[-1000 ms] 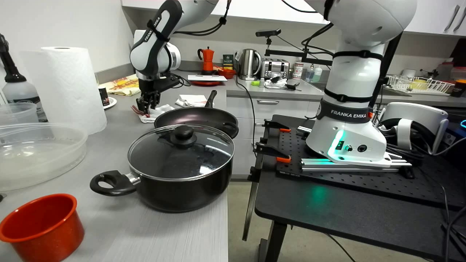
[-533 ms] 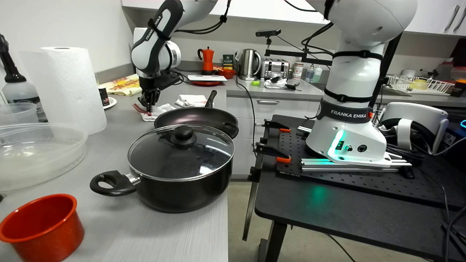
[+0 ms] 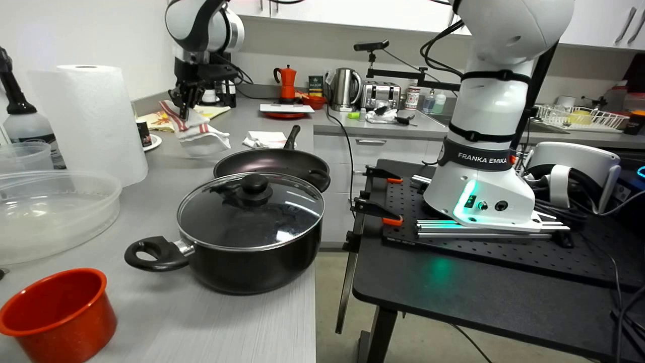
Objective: Pick up the kitchen towel from the counter and wipe the pan
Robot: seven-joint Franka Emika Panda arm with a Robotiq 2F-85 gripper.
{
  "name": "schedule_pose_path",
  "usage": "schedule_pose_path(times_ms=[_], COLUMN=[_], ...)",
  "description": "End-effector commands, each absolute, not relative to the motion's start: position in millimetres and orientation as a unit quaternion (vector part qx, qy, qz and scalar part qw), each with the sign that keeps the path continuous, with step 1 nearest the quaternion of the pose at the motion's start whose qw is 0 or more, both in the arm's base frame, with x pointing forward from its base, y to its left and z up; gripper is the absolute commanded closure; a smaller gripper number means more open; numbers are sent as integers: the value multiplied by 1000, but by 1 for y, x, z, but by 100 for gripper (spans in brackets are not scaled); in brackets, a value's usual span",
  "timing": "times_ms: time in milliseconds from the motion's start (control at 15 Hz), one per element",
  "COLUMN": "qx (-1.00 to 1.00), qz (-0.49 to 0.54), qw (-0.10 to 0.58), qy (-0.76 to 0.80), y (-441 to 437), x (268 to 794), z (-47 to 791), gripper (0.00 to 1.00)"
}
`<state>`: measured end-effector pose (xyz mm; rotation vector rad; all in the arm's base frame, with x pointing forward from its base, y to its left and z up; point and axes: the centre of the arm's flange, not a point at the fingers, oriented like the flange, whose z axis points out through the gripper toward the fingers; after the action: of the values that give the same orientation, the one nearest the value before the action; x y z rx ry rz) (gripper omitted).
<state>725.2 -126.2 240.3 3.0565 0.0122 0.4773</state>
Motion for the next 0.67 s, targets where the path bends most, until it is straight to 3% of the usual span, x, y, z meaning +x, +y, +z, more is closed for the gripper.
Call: schedule_pose_path(times_ms=[0,600], qx=[986,995], qz=[165,42], qw=[-6,-2], qy=[15,90], y=[-115,-75], x=[686,556], z=[307,321], gripper=[96,96])
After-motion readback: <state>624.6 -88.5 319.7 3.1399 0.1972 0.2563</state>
